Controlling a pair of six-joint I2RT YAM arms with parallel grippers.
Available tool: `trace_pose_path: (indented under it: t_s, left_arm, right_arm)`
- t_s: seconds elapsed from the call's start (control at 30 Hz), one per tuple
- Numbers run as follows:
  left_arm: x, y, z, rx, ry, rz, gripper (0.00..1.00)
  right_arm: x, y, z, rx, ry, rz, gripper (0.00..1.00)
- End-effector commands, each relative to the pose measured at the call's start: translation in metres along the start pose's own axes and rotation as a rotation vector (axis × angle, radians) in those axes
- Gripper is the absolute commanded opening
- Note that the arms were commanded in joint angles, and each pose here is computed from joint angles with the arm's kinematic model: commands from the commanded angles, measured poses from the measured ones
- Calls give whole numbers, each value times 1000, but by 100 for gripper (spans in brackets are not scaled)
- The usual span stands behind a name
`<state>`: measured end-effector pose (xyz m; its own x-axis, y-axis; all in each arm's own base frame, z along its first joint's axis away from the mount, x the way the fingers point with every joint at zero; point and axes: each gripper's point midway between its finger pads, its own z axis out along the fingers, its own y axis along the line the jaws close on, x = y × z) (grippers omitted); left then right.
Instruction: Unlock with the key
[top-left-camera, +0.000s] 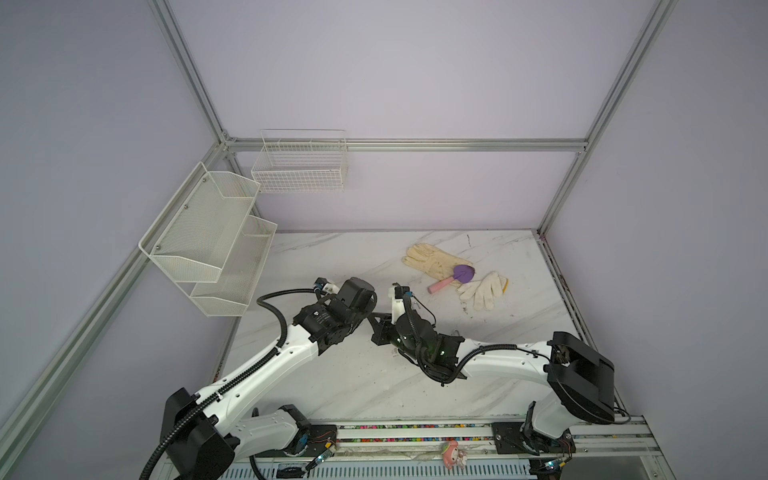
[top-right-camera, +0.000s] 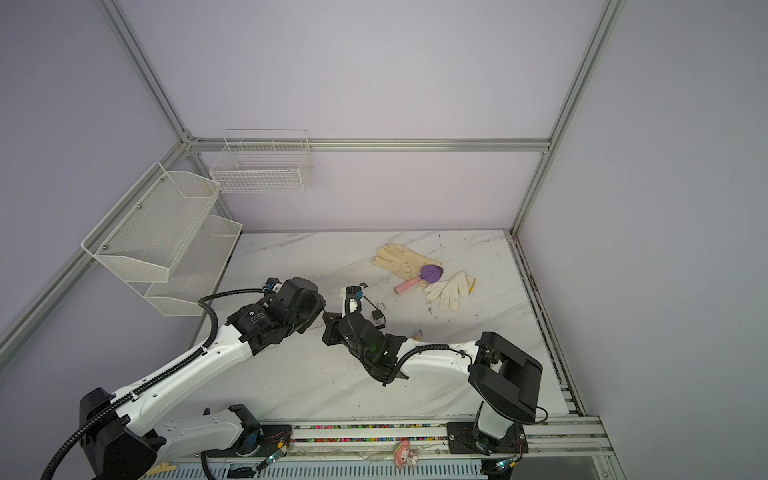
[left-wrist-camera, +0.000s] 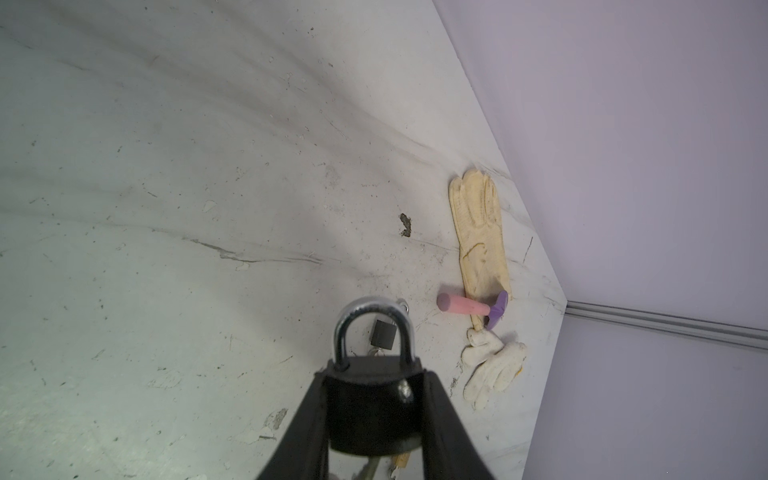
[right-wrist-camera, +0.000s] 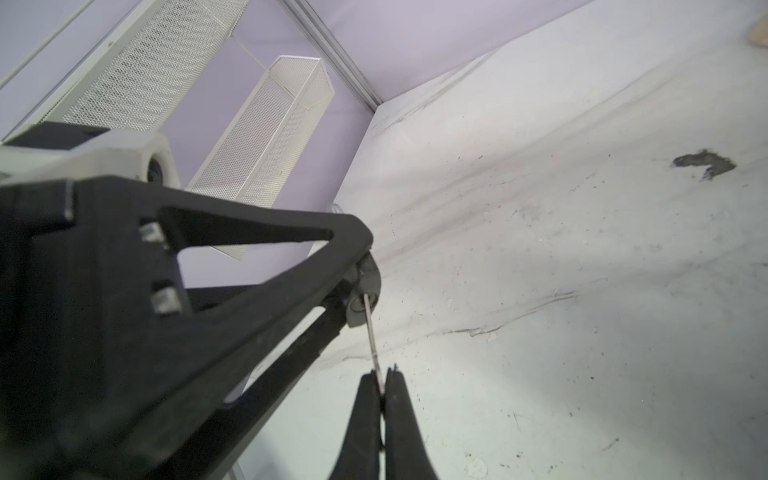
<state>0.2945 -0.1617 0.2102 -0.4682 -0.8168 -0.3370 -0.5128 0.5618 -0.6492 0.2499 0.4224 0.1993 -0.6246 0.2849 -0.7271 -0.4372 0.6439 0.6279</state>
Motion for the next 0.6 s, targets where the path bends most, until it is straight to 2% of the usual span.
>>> trace_pose_path:
  t_s: [0.0, 0.13, 0.23, 0.33, 0.57]
  left_arm:
    - [30, -1, -13, 39, 188, -14, 0]
    - [18, 9, -16, 34, 170, -57, 0]
    - [13, 16, -15, 13, 171, -98, 0]
    - [13, 17, -15, 7, 179, -126, 0]
    - [12, 15, -17, -52, 156, -87, 0]
  right_arm:
    - [-37, 19, -17, -54, -98, -47, 0]
    - [-22, 34, -24, -151, 1, -54, 0]
    - [-21, 38, -32, -171, 24, -53, 0]
    - [-18, 37, -31, -148, 59, -53, 0]
    - [-28, 28, -22, -57, 84, -46, 0]
